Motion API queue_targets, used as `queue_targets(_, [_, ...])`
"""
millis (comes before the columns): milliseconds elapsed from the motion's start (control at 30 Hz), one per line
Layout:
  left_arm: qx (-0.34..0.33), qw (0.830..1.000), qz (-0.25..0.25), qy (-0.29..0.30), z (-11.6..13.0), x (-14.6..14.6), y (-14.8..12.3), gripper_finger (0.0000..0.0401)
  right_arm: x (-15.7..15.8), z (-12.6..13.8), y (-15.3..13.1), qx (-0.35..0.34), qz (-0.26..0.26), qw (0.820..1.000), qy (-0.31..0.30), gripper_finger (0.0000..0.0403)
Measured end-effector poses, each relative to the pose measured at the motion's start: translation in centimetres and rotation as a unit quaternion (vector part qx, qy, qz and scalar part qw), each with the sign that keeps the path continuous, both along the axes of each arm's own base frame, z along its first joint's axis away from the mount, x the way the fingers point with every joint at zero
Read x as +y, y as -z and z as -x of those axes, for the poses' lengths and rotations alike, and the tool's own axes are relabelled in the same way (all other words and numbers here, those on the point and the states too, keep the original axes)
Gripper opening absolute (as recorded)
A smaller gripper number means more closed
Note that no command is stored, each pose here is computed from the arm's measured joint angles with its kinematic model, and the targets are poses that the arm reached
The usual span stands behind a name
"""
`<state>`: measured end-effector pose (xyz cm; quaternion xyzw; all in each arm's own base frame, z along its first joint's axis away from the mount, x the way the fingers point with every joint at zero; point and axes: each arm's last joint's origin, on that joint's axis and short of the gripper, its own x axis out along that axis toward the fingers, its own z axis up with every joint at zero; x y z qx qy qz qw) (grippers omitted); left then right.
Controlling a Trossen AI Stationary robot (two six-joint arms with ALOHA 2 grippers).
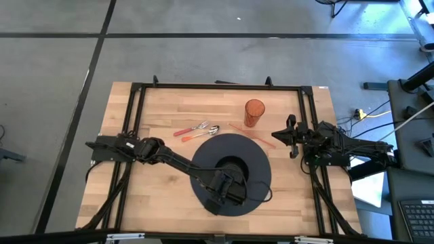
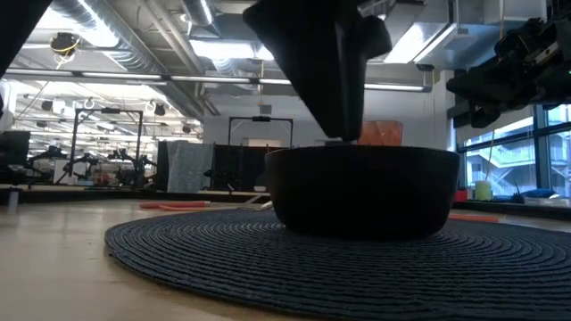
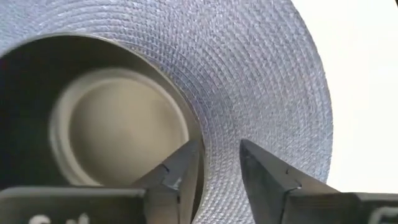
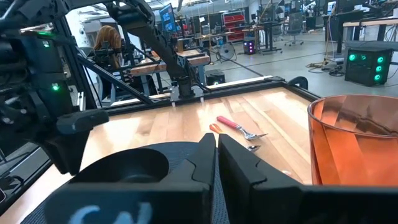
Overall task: Pick & Place Utensil
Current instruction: Put the orange cup on the black placemat to the top right of the black bowl
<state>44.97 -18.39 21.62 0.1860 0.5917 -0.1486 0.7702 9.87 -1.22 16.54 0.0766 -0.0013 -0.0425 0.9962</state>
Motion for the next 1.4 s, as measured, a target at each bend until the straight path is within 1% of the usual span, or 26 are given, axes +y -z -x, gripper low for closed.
queue_targets(100, [-0.003,1.000,-0.001,-0.001,0.0,0.1,-0.8,0.0129,0.0,0.0,0.0,0.000,0.000,1.000,0.000,0.0021])
queue_targets(233, [0.001,1.000,-0.003,-0.001,0.7,-0.2,-3.0,0.0135,0.0,0.0,0.0,0.000,0.000,1.000,0.000,0.0021])
queue_targets(333, [0.003,1.000,-0.007,-0.001,2.3,-0.4,-4.9,0.0134,0.0,0.0,0.0,0.000,0.000,1.000,0.000,0.0021])
queue_targets(433, [-0.002,1.000,-0.017,-0.014,4.6,-0.4,-8.0,0.0126,0.0,0.0,0.0,0.000,0.000,1.000,0.000,0.0021])
queue_targets(533, [-0.046,0.999,-0.019,-0.003,6.8,-1.2,-11.2,0.0107,0.0,0.0,0.0,0.000,0.000,1.000,0.000,0.0021])
queue_targets(600, [-0.090,0.995,-0.031,0.011,8.6,-1.9,-13.6,0.0090,0.0,0.0,0.0,0.000,0.000,1.000,0.000,0.0021])
queue_targets(700, [-0.171,0.983,-0.057,0.043,11.1,-2.4,-17.1,0.0060,0.0,0.0,0.0,0.001,0.000,1.000,0.000,0.0021])
queue_targets(767, [-0.221,0.971,-0.071,0.057,12.3,-2.2,-18.8,0.0038,0.0,0.0,0.0,0.001,0.000,1.000,0.000,0.0021])
queue_targets(867, [-0.271,0.958,-0.065,0.062,13.7,-0.6,-20.4,0.0008,0.0,0.0,0.0,0.001,0.000,1.000,0.000,0.0021])
queue_targets(933, [-0.299,0.951,-0.058,0.051,14.6,1.2,-20.7,0.0005,0.0,0.0,0.0,0.001,0.000,1.000,0.000,0.0021])
queue_targets(1000, [-0.326,0.944,-0.045,0.030,15.4,3.7,-20.4,0.0004,0.0,0.0,0.0,0.001,0.000,1.000,0.000,0.0021])
queue_targets(1067, [-0.356,0.934,-0.019,0.010,16.2,6.6,-19.3,0.0003,0.0,0.0,0.0,0.001,0.000,1.000,0.000,0.0021])
queue_targets(1100, [-0.383,0.924,-0.002,0.000,16.7,8.0,-18.7,0.0003,0.0,0.0,0.0,0.001,0.002,1.000,0.000,0.0021])
queue_targets(1133, [-0.419,0.908,0.016,-0.010,17.1,9.4,-18.0,0.0003,0.0,0.0,0.0,0.001,0.002,1.000,0.000,0.0021])
queue_targets(1167, [-0.459,0.887,0.030,-0.022,17.6,11.0,-17.4,0.0003,0.0,0.0,0.0,0.001,0.002,1.000,0.000,0.0021])
queue_targets(1200, [-0.499,0.865,0.042,-0.037,18.2,12.4,-16.5,0.0003,0.0,0.0,0.0,0.001,0.002,1.000,0.000,0.0021])
queue_targets(1267, [-0.576,0.812,0.058,-0.078,19.6,15.1,-14.8,0.0003,0.0,0.0,0.0,0.001,0.002,1.000,0.000,0.0021])
queue_targets(1300, [-0.607,0.785,0.064,-0.102,20.5,16.2,-13.8,0.0003,0.0,0.0,0.0,0.001,0.002,1.000,0.000,0.0021])
queue_targets(1333, [-0.630,0.764,0.069,-0.122,21.4,17.1,-12.8,0.0003,0.0,0.0,0.0,0.001,0.002,1.000,0.000,0.0021])
queue_targets(1367, [-0.642,0.752,0.070,-0.134,22.6,17.7,-11.7,0.0003,0.0,0.0,0.0,0.001,0.002,1.000,0.000,0.0021])
queue_targets(1400, [-0.649,0.745,0.068,-0.138,23.9,18.0,-10.8,0.0003,0.0,0.0,0.0,0.001,0.002,1.000,0.000,0.0021])
